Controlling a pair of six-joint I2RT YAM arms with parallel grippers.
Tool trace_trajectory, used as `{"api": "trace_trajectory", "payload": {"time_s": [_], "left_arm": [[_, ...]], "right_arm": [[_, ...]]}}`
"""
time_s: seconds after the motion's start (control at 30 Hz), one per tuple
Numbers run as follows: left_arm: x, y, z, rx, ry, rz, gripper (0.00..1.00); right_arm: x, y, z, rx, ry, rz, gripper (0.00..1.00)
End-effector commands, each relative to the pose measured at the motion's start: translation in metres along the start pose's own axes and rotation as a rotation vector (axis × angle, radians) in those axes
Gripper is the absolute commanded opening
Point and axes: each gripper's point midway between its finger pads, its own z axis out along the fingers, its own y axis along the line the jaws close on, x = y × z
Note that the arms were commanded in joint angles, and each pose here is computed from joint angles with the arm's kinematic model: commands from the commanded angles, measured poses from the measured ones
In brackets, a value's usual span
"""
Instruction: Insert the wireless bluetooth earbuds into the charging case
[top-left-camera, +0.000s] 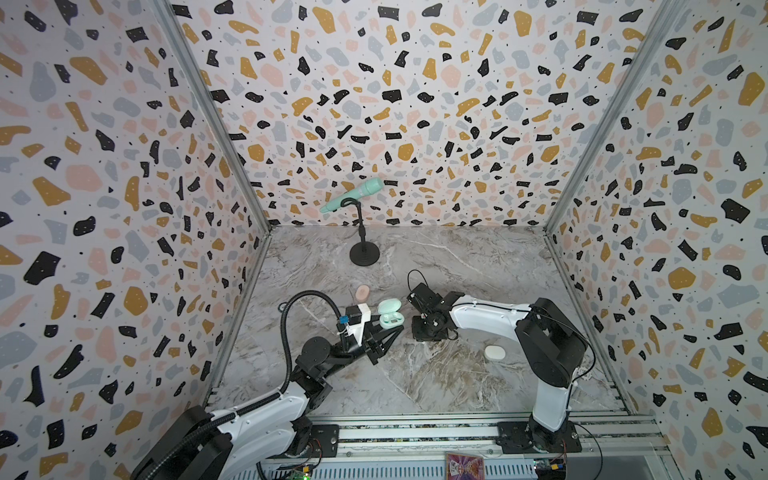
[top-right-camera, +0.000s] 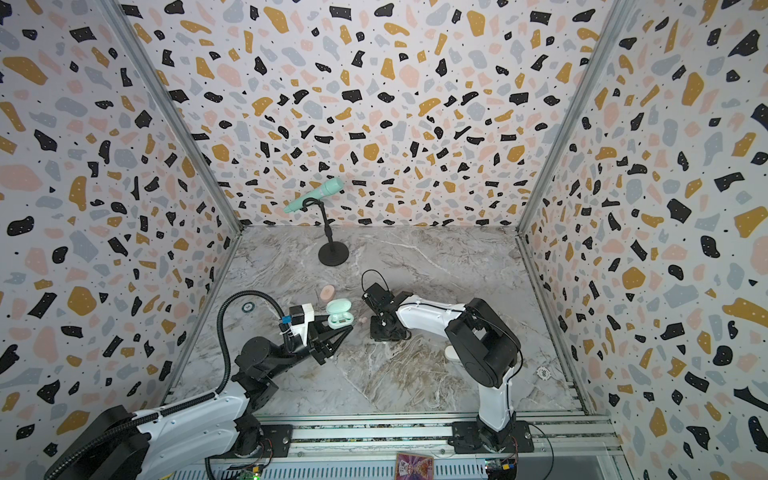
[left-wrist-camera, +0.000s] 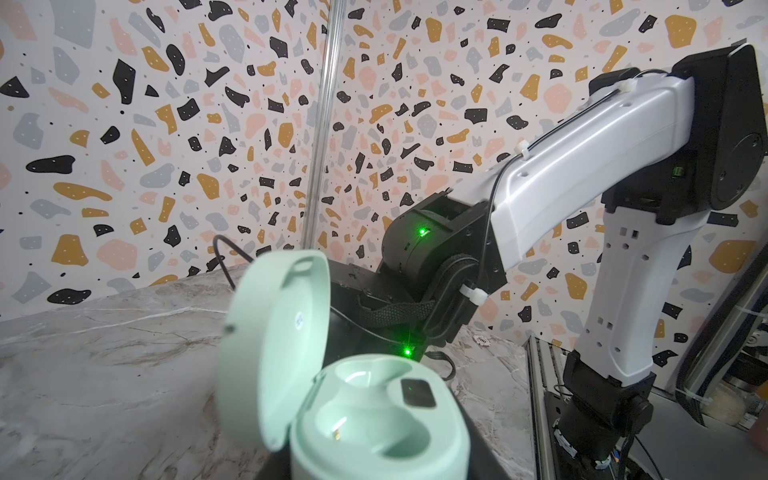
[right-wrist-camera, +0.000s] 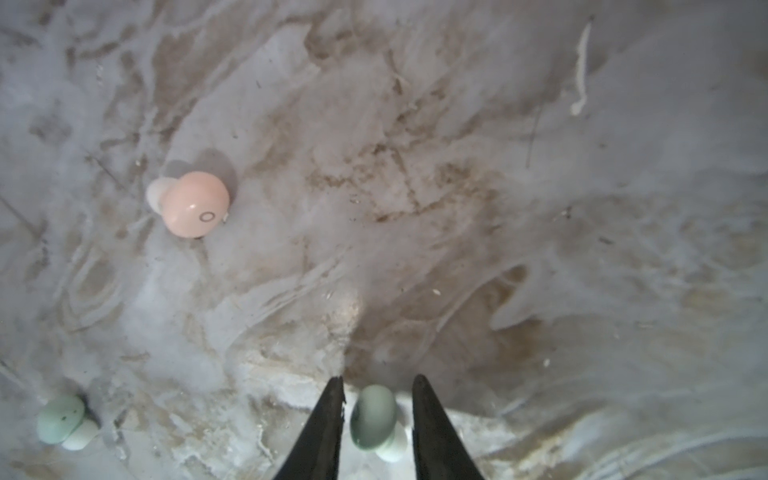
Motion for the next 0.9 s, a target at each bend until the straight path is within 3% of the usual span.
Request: {"api": "trace_trajectory", "payload": {"time_s": [0.0, 0.43, 0.87], "left_arm": [[-0.011, -0.001, -0.003, 0.002, -0.048, 0.038, 0.29], [-0.011, -0.001, -0.003, 0.000, -0.048, 0.039, 0.29], [-0.012, -0.001, 0.002, 0.009, -0.037, 0.043, 0.29]], "right_arm": [[0.004, 0.002, -0.001, 0.014, 0.016, -0.001, 0.29], [0.019, -0.018, 0.007, 0.102, 0.058, -0.036, 0.19], [0.001, -0.008, -0.025, 0.005, -0.021, -0.034, 0.17]]}}
